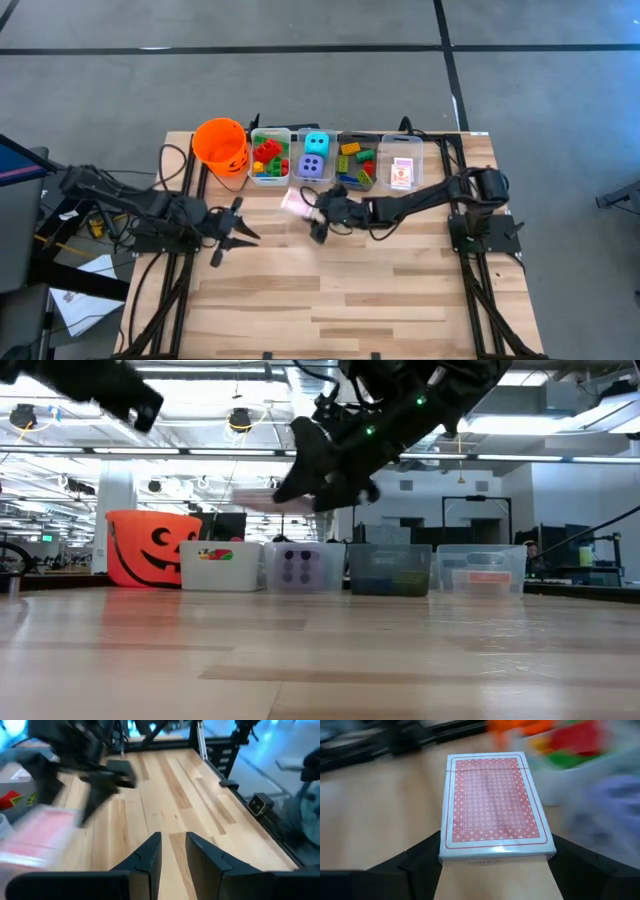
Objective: Pick & Place Toys
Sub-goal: Put the red deck of cards into the right transparent bin
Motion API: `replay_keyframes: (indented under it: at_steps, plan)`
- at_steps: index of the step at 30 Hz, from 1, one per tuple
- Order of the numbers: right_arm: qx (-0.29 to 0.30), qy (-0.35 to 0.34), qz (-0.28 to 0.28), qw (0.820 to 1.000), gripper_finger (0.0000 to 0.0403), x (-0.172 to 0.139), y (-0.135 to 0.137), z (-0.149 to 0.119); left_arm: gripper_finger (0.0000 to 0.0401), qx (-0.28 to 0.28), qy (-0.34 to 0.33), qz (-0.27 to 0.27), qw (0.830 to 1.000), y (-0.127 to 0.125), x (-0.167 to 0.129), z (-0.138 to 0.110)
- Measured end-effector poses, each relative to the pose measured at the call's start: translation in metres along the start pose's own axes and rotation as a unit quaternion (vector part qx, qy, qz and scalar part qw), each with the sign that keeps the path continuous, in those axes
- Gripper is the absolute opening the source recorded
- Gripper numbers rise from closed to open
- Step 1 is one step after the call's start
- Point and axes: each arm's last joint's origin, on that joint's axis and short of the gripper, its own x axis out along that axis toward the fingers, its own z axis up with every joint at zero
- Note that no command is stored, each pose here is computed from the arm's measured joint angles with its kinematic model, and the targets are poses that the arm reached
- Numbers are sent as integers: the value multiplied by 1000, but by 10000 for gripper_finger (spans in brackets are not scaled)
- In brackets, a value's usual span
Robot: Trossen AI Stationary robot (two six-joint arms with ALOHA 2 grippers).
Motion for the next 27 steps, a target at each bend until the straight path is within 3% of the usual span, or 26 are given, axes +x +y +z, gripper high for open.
replay_keyframes:
  at_steps: [4,10,18,27]
  plan:
    - [29,-11,-151,988,305,-7,-13,0,81,-23,-45,-3,999,1,9,-38]
    - [82,8,-332,940,306,-16,-35,-19,81,-71,-80,-8,994,2,18,-79]
    - [164,44,-468,867,306,-34,-75,-40,81,-75,-175,-6,982,3,17,-87]
    - [221,19,-545,809,306,-66,-95,-36,81,-73,-181,-5,981,3,16,-85]
